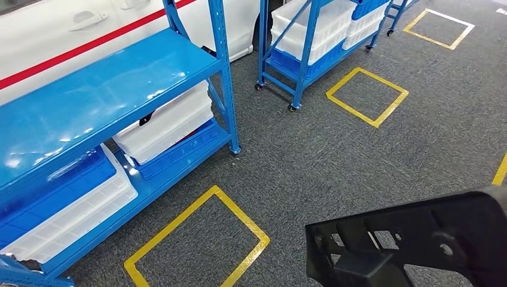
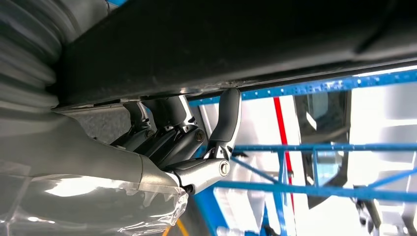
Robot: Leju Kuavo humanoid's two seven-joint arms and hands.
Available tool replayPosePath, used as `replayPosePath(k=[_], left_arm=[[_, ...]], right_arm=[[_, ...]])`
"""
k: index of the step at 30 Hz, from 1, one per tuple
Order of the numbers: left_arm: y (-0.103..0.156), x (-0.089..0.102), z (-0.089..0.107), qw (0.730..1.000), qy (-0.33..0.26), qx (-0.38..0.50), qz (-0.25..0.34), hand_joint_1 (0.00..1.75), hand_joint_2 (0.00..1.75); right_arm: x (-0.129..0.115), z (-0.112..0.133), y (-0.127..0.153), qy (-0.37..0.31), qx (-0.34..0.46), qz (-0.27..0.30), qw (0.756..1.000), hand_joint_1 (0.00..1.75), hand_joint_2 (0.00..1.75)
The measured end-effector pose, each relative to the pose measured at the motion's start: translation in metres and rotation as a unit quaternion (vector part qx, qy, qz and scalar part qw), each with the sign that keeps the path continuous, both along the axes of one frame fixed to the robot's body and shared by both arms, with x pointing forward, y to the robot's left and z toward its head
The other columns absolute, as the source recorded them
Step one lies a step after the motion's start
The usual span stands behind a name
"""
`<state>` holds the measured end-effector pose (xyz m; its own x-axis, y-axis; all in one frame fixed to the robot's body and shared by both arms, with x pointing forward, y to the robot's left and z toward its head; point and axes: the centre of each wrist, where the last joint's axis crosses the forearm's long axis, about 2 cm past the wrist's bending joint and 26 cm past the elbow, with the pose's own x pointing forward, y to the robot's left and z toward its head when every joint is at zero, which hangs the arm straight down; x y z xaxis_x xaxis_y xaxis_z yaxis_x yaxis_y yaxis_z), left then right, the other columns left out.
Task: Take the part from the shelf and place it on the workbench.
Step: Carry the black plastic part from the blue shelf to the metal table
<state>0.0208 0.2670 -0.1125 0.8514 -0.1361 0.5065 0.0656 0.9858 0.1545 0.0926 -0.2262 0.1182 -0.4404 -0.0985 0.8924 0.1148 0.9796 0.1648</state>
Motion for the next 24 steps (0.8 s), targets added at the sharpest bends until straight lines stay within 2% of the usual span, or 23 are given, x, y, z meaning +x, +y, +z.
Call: replayPosePath(k=[16, 24], left_arm=[[0.0, -0.003, 0.0, 1.0, -0.005, -0.001, -0.003, 0.0, 0.0], [-0.002, 0.006, 0.001, 1.0, -0.011, 0.002, 0.01, 0.0, 0.0]], right_arm=[[-0.009, 0.005, 0.0, 0.003, 0.0, -0.01, 1.0, 1.75, 1.75], [-0.01, 0.008, 0.0, 0.004, 0.0, 0.005, 1.0, 1.75, 1.75]])
